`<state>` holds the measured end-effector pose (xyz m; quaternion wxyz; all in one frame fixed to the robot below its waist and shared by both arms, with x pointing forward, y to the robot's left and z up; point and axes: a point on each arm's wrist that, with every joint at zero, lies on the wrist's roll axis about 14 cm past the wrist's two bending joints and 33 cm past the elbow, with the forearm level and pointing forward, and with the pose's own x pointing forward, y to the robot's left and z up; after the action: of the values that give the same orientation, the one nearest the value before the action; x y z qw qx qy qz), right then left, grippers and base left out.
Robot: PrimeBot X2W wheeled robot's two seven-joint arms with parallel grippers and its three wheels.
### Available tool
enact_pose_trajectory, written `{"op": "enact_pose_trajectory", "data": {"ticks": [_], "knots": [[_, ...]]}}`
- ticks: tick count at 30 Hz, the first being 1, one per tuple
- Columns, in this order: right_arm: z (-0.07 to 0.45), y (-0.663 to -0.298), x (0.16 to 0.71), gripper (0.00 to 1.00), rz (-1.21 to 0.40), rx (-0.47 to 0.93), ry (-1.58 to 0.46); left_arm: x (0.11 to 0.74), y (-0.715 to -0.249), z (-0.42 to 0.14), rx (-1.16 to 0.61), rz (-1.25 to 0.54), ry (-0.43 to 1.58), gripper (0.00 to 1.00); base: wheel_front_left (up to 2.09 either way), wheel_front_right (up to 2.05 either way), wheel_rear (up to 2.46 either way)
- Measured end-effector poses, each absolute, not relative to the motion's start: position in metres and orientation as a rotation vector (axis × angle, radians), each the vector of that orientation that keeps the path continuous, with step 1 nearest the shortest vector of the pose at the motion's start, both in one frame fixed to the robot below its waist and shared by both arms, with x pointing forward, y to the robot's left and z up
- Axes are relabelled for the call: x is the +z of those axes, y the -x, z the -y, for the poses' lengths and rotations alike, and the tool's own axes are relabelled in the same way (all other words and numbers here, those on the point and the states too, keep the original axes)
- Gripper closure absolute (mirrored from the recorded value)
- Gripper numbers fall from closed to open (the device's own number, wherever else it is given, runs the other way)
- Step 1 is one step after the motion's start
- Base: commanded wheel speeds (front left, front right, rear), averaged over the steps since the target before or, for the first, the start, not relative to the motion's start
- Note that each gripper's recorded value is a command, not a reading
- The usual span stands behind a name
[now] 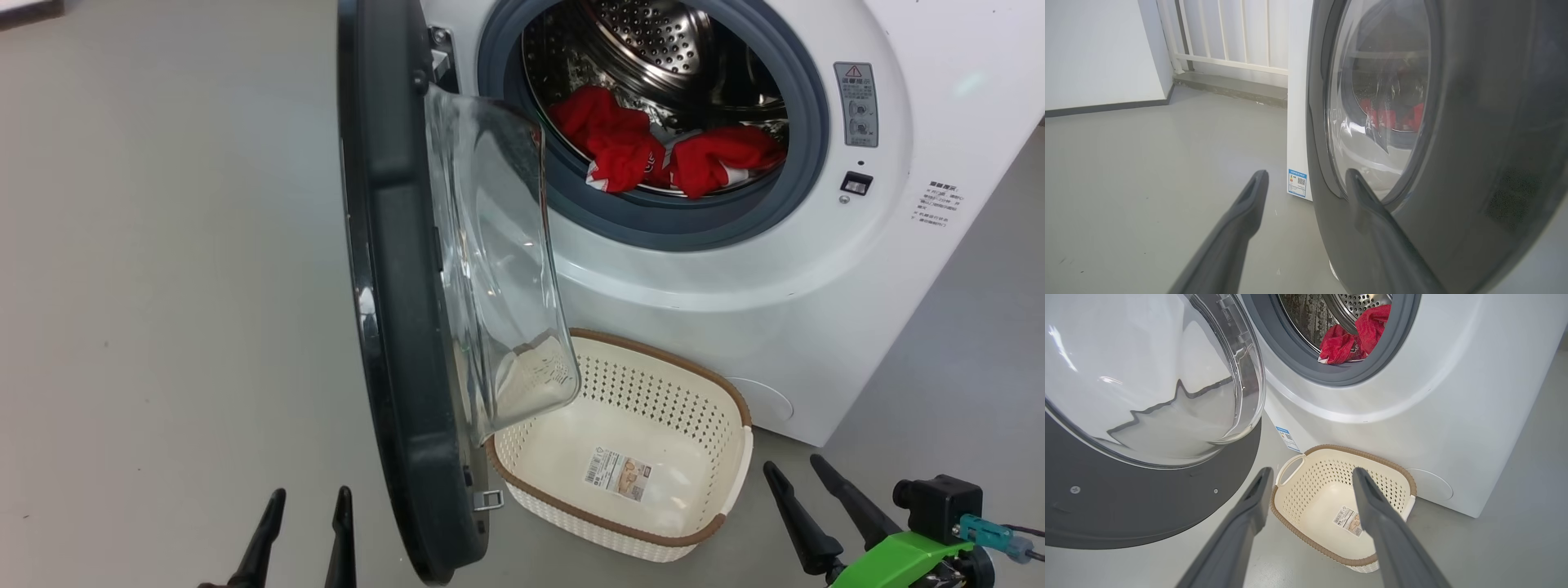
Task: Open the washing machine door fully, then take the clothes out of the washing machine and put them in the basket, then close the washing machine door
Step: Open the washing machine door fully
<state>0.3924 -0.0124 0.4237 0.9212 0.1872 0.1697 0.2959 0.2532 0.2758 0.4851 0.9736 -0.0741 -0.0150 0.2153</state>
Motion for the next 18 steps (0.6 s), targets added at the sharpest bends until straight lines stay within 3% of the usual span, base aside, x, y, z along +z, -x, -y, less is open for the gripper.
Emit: {"op": "enact_pose_trajectory", "data": {"ticks": [18], "knots": [[0.016,-0.396,0.444,0.00,-0.219,0.600,-0.288,0.484,-0.253,-0.276,0.436,0.027,0.148,0.00,0.00,0.00,0.00]]}}
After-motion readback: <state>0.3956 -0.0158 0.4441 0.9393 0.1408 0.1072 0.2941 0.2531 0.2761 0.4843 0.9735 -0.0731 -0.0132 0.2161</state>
